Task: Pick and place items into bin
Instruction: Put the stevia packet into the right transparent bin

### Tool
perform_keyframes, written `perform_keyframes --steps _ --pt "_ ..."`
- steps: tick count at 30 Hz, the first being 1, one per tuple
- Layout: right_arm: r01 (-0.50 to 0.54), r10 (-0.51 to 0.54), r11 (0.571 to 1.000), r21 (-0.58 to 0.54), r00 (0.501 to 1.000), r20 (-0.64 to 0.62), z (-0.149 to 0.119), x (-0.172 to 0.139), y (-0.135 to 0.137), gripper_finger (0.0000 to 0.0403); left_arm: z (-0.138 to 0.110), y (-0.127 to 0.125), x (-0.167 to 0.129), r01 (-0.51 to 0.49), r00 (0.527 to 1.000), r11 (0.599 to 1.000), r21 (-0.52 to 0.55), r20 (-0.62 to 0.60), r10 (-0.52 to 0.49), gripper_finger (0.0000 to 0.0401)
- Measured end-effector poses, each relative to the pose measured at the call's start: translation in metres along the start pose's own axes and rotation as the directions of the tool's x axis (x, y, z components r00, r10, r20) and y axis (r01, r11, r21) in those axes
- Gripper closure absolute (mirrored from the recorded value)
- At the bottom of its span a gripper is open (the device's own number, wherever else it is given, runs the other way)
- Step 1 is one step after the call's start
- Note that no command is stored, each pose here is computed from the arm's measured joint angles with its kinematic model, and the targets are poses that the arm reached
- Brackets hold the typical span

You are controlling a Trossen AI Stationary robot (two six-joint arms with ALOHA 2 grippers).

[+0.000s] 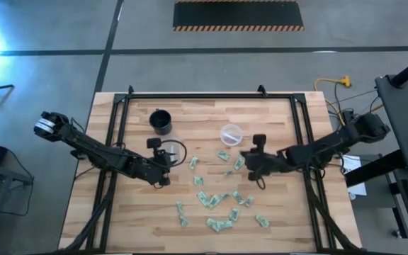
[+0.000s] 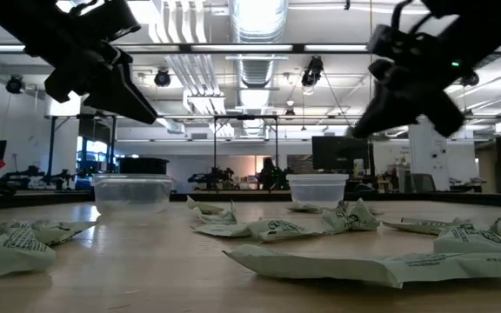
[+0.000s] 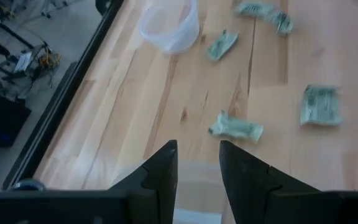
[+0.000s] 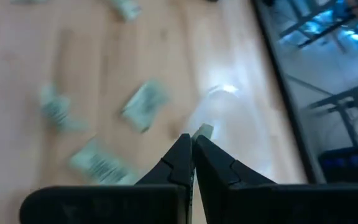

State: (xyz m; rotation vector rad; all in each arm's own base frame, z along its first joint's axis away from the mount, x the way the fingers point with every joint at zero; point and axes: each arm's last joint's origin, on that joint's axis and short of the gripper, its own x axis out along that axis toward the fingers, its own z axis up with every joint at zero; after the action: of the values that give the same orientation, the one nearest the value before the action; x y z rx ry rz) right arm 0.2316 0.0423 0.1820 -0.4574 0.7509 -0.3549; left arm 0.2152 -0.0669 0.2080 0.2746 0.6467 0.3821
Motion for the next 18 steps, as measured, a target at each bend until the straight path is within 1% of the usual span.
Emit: perform_keyframes --steps 3,6,9,12,15,18 --pt "-0.015 0.014 0.999 0.042 1.0 0.009 0.005 0.011 -0.017 0.0394 0.002 0.0 0.0 0.003 1.0 1.0 0.008 0.019 -0.003 0.0299" --pt "-0.047 0.047 0.995 0.09 0.999 0.003 0.004 0.023 -0.036 0.0394 0.003 -0.001 0.0 0.006 1.0 1.0 0.018 0.026 -0.006 0.0299" --pt "-0.054 0.055 0.987 0.149 0.998 -0.005 -0.001 0.034 -0.055 0.0394 0.003 -0.001 0.0 0.006 1.0 1.0 0.024 0.025 -0.007 0.0299" --pt "-0.113 0.11 0.971 0.209 0.994 0.026 -0.005 0.042 -0.072 0.0394 0.003 -0.001 0.0 0.006 1.0 0.999 0.04 0.025 -0.007 0.0299" --pt "-0.15 0.146 0.957 0.249 0.989 0.033 -0.01 0.05 -0.083 0.0394 0.003 -0.001 0.0 0.006 1.0 0.999 0.041 0.025 -0.007 0.0299" --pt "-0.168 0.168 0.947 0.274 0.986 0.022 -0.015 0.057 -0.087 0.0394 0.003 -0.001 0.0 0.006 1.0 0.999 0.04 0.026 -0.007 0.0299"
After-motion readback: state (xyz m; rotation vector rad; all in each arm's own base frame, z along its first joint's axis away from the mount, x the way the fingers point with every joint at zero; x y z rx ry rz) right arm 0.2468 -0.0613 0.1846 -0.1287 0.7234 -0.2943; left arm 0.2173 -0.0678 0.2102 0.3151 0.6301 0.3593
